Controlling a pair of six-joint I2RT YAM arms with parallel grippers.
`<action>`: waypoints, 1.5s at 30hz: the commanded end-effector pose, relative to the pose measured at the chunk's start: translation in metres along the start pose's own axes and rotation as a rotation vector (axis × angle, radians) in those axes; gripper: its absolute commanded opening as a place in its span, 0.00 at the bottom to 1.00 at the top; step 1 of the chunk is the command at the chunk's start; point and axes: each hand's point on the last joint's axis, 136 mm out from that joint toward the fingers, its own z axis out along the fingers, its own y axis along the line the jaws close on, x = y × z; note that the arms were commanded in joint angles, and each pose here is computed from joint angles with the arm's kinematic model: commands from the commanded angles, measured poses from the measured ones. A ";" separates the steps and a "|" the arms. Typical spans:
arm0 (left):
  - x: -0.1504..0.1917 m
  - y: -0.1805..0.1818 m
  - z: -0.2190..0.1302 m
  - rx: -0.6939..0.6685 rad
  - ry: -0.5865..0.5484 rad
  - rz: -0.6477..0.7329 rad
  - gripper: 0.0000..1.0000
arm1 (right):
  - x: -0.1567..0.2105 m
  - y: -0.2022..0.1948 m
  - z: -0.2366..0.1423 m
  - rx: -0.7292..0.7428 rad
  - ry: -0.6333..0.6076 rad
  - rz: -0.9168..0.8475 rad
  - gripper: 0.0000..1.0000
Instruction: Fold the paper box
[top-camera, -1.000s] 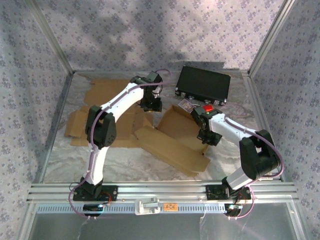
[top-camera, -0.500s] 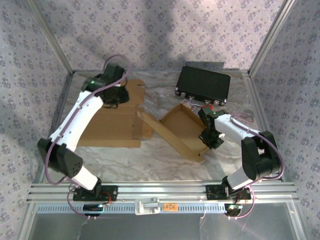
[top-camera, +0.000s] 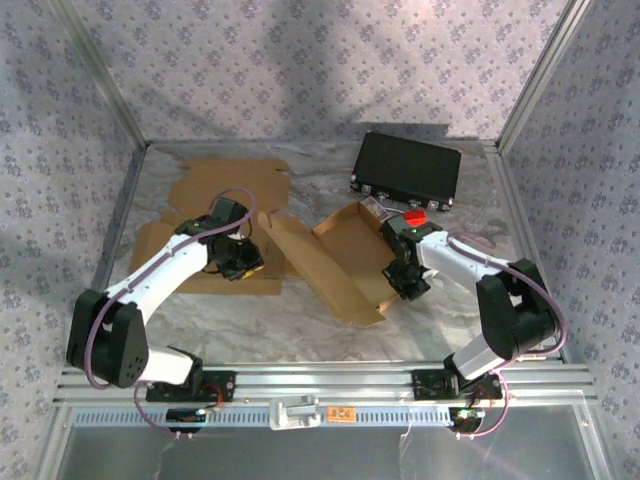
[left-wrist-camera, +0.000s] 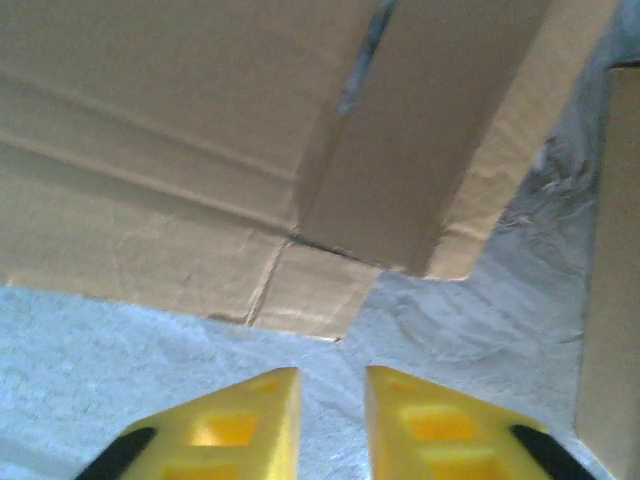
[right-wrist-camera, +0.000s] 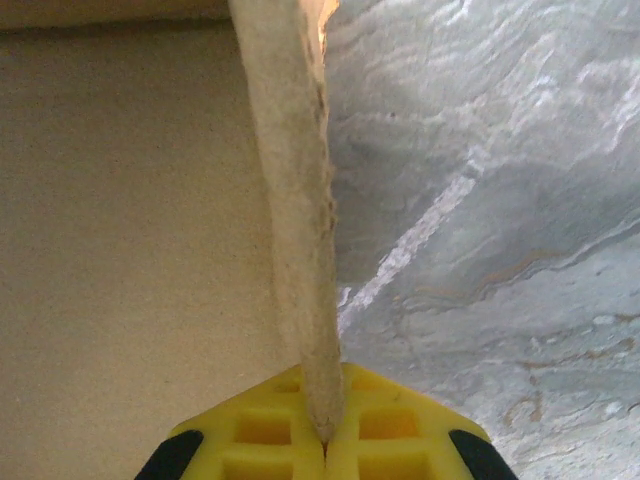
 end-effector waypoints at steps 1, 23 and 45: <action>-0.025 -0.031 -0.035 0.136 -0.108 -0.018 0.30 | 0.024 -0.008 0.014 0.058 0.122 0.056 0.00; -0.018 -0.095 -0.004 0.419 0.064 -0.175 0.17 | 0.098 0.041 0.001 -0.022 0.345 0.092 0.20; -0.036 -0.140 -0.013 0.433 0.041 -0.072 0.18 | 0.083 0.152 -0.233 -0.764 -0.134 -1.063 0.64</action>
